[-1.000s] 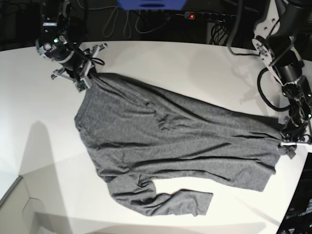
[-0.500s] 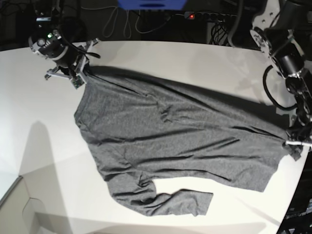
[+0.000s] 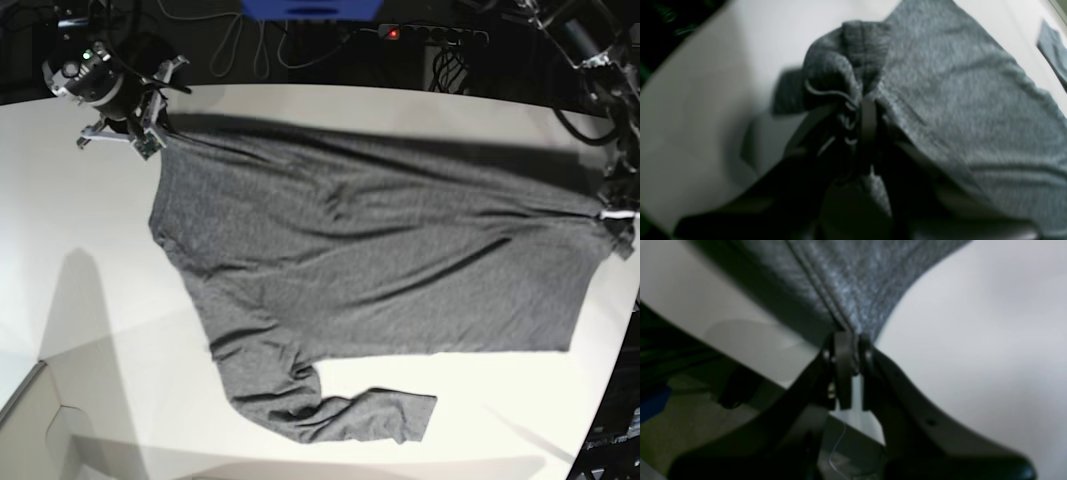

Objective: Layout the t-shirt on the table in an organized manner, then fold the t-shirt properly
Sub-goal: 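Hold the collar edge taut between both grippers, lifting it slightly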

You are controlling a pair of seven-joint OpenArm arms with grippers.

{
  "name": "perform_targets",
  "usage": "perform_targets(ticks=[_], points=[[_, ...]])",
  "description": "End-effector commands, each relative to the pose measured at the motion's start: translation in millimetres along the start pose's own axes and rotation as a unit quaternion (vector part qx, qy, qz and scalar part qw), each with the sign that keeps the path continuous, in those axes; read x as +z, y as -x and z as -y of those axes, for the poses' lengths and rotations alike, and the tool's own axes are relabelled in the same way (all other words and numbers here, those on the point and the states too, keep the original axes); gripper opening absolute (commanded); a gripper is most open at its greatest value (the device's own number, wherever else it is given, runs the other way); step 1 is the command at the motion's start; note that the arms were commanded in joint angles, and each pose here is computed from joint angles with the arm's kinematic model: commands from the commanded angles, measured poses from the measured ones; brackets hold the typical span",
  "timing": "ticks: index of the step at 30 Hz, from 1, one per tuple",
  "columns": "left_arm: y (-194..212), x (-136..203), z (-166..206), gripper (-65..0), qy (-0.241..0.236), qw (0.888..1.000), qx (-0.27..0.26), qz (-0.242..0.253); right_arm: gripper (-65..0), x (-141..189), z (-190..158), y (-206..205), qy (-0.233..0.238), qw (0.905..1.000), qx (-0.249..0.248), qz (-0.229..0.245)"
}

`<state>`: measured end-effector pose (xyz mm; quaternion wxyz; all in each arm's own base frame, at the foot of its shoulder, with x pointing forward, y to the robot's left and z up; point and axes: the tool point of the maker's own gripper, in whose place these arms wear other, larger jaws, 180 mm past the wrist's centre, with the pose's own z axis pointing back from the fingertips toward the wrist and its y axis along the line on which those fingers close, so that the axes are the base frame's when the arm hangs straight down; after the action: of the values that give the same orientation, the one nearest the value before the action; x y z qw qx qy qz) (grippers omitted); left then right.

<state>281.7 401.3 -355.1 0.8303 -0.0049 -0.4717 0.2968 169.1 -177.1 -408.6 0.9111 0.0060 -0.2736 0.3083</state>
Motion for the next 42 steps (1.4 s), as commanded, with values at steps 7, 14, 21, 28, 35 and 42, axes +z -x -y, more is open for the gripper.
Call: perform_targets(ticks=[7,14,21,28,35,42], points=[[-10.6,18.0,-29.2,-65.0,-0.027,1.000,0.005,0.010,-65.0,7.5,-6.1,11.5,-0.007,0.9999,0.005,-0.009],[10.7,28.9,-34.2,-65.0,-0.035,0.999,0.003,-0.004,-65.0,9.4,-13.3,20.0,-0.015,0.9997,0.003,-0.018],[26.7,28.7,-31.4,-65.0,-0.033,0.999,0.016,-0.016,-65.0,11.1,-17.5,26.6,-0.019,0.9995,0.001,-0.026],[31.4,28.3,-33.9,-64.6,-0.036,0.999,0.018,-0.023,-65.0,10.9,-18.2,26.3,-0.020,0.9995,-0.001,-0.025],[34.3,30.6,-36.5,-64.5,-0.039,0.999,0.015,-0.026,-57.5,10.8,-18.6,26.1,-0.020,0.9995,-0.001,-0.025],[30.8,31.3,-35.0,-59.5,-0.037,0.999,0.012,-0.022,-41.8,18.0,-7.1,17.6,0.005,0.9998,-0.016,-0.010]])
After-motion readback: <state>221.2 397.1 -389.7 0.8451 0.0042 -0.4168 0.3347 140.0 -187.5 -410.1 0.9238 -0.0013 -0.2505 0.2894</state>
